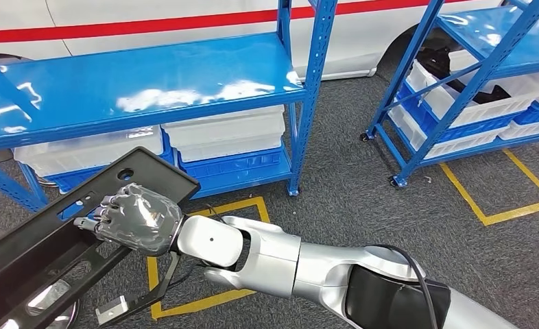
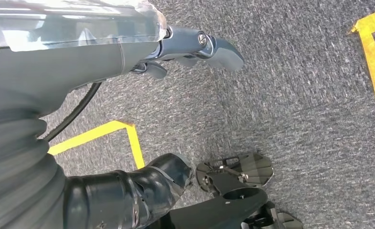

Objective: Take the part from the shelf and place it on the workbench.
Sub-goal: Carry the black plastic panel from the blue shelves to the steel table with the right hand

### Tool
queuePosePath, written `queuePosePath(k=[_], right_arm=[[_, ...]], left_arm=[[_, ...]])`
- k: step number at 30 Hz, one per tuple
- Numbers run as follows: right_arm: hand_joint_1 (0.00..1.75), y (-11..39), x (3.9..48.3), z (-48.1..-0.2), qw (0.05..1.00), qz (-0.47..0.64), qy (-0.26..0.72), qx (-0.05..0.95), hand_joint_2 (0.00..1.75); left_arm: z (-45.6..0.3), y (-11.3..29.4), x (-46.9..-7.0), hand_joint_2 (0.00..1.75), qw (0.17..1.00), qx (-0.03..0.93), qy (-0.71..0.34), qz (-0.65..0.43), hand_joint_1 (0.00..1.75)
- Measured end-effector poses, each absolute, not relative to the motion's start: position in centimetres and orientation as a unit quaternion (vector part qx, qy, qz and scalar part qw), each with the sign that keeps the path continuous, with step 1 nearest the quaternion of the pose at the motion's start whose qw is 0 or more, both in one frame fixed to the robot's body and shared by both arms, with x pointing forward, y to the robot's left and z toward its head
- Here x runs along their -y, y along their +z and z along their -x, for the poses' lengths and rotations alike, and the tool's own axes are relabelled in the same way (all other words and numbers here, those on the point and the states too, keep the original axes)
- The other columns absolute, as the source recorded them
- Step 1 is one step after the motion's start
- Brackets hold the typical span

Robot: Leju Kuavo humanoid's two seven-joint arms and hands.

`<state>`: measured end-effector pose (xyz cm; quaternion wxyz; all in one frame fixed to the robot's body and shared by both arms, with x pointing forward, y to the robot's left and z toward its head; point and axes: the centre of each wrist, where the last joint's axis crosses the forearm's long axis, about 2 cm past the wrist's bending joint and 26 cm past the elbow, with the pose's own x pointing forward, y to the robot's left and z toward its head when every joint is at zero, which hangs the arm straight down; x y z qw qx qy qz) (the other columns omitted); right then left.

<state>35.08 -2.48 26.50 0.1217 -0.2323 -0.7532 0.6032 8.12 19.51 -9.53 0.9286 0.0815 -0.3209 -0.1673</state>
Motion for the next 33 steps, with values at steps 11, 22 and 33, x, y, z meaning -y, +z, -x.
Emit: queuePosePath(k=[11, 22, 33], right_arm=[[1.75, 26.45, 2.59, -35.13, 0.121, 0.238, 0.604, 0.751, 1.75], [1.75, 26.32, 2.98, -35.32, 0.126, 0.240, 0.604, 0.749, 1.75], [1.75, 25.78, 3.44, -35.34, 0.139, 0.238, 0.604, 0.748, 1.75]], left_arm=[[-8.17, -9.52, -19.52, 1.75, 0.927, 0.323, -0.171, -0.084, 0.00], [-8.20, -9.52, -19.54, 1.75, 0.926, 0.325, -0.172, -0.085, 0.00], [-8.30, -9.47, -19.40, 1.75, 0.926, 0.326, -0.172, -0.085, 0.00]])
